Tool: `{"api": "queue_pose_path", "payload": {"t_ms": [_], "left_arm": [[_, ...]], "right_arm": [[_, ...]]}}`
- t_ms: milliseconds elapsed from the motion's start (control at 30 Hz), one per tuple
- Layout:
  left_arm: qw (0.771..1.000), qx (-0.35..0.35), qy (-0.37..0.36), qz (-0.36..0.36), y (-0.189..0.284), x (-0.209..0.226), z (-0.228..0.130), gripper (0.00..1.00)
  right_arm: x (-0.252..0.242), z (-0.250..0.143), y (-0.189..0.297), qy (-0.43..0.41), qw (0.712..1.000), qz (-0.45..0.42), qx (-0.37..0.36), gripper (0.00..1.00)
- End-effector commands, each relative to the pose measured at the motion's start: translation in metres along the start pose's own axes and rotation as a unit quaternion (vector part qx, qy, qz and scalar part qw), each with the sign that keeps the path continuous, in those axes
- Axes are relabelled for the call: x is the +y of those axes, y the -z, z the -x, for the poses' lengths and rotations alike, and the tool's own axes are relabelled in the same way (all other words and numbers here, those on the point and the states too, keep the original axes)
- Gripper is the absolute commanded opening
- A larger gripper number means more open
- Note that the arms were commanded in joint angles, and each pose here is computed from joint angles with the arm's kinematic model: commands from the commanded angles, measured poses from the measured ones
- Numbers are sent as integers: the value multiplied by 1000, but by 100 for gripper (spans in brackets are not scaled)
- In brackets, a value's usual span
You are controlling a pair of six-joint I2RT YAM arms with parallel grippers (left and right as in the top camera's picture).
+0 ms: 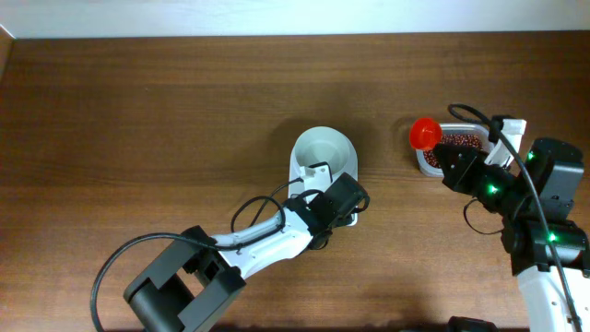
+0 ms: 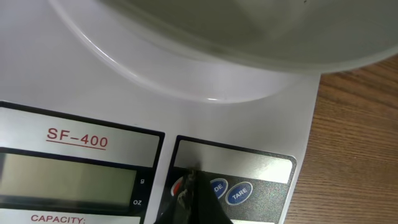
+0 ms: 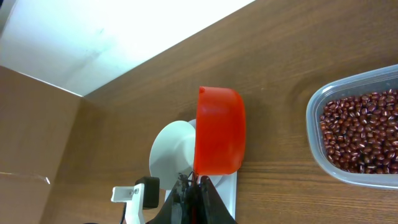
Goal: Scoop and weigh 50g on scale
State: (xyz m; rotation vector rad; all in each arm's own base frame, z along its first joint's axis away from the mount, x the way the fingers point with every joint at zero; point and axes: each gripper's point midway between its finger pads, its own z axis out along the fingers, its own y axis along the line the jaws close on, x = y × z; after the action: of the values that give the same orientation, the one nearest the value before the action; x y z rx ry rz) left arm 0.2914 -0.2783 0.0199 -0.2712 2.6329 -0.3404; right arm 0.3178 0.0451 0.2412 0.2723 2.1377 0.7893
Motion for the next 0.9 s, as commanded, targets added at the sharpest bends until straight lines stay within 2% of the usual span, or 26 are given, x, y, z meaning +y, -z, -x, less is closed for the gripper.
{"api": "queue_pose_path", "payload": {"t_ms": [0,200,267,367,400,500,633,733,867], "left_arm": [[999,8,-7,33,-8,15,-7,0],[1000,15,0,26,13,14,-4,0],[997,47,-57,-30,44,-3,-7,0],[995,-8,-75,-72,124,7,32,0],[994,-41,-79,-70,147,19,48,3],[993,-104,-50,-5,177,66,76,6],[994,-96,-46,11,157,66,80,0],[996,-21,-91,9,83,31,41,0],[990,-13,-139,-17,35,-9,4,0]], "right_arm": [[4,10,5,14,1000,-2,-14,4],[4,10,5,14,1000,-1,-14,4],[3,8,5,12,1000,-3,-11,4],[3,7,5,9,1000,-4,-8,4],[3,7,5,9,1000,-4,-8,4],[3,7,5,10,1000,-4,-9,4],[5,13,5,18,1000,1,-20,4],[4,13,4,17,1000,-1,-20,4],[4,13,4,17,1000,-1,-19,4]]}}
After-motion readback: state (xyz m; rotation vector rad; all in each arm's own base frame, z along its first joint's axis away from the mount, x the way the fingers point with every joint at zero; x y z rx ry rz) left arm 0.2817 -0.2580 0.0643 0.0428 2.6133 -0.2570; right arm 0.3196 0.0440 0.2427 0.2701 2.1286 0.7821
